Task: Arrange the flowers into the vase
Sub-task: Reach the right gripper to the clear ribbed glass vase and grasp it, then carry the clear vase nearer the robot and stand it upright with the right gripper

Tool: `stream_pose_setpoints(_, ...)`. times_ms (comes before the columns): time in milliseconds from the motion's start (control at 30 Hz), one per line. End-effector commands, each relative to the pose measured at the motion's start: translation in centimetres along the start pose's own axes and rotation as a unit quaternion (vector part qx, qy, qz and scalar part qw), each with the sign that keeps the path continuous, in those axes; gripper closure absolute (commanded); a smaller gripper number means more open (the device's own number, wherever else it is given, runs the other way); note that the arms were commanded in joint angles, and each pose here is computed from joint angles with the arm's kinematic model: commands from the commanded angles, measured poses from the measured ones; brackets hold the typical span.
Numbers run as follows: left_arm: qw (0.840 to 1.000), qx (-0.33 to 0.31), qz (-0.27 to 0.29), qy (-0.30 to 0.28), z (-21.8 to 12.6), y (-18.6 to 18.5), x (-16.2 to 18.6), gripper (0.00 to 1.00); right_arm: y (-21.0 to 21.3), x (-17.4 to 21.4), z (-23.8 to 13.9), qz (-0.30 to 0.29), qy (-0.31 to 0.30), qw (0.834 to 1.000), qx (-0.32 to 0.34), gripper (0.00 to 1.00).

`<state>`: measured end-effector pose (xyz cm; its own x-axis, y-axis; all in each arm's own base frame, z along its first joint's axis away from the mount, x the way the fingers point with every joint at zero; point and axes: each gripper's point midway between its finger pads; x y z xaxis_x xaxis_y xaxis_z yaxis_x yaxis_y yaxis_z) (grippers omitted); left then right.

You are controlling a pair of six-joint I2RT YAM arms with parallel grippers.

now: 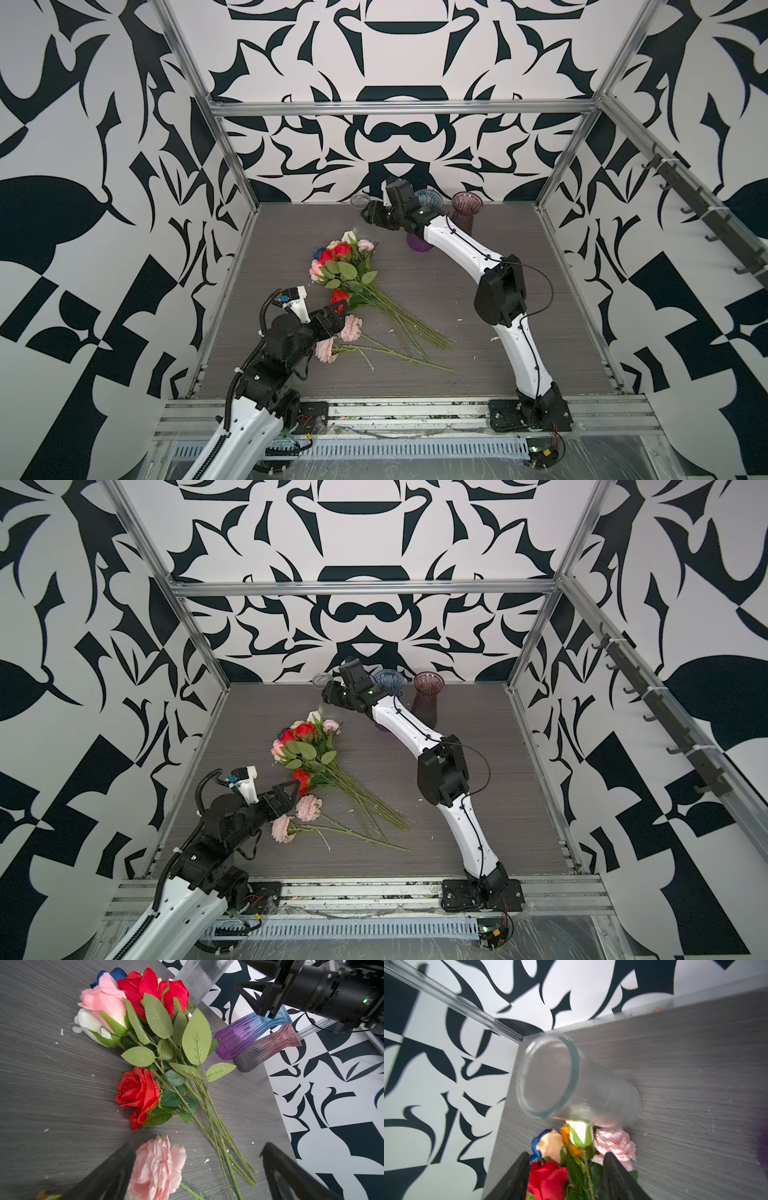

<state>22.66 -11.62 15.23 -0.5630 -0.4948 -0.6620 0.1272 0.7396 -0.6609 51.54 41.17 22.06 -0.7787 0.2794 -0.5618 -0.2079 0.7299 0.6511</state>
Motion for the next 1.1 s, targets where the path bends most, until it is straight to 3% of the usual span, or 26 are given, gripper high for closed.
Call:
stream_pose_setpoints(0,1.0,0.011,0.001,-0.001,0.1,-0.2,0.0,0.0,2.6,-3.5,-2.1,0.017,-0.064,0.998,-0.019,0.39)
stream_pose_setpoints(200,1.0,0.012,-0.001,-0.002,0.1,-0.1,0.0,0.01,1.5,-4.4,-1.4,0.028,-0.083,0.996,0.026,0.4)
stream_pose_setpoints(533,1.0,0.014,-0.002,-0.001,0.0,-0.1,0.1,0.01,2.0,-5.9,0.3,0.037,-0.11,0.993,0.01,0.4)
stream_pose_setpoints(867,1.0,0.012,-0.004,0.001,0.2,0.0,0.1,0.0,-0.6,-4.1,2.7,0.049,-0.08,0.995,0.033,0.41)
stream_pose_setpoints(1067,1.0,0.012,-0.005,0.005,0.3,0.0,0.1,0.0,-2.0,-3.0,2.2,0.043,-0.065,0.995,0.064,0.46)
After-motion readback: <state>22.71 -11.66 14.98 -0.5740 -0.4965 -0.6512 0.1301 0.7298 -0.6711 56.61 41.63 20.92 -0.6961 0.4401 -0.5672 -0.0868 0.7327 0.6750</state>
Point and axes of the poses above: each gripper's point midway between its finger pads, its own z axis out along the fingers, its own y axis along the line the jaws close on, x = y × z, and after that the axes turned 2 degrees about z, right-handed
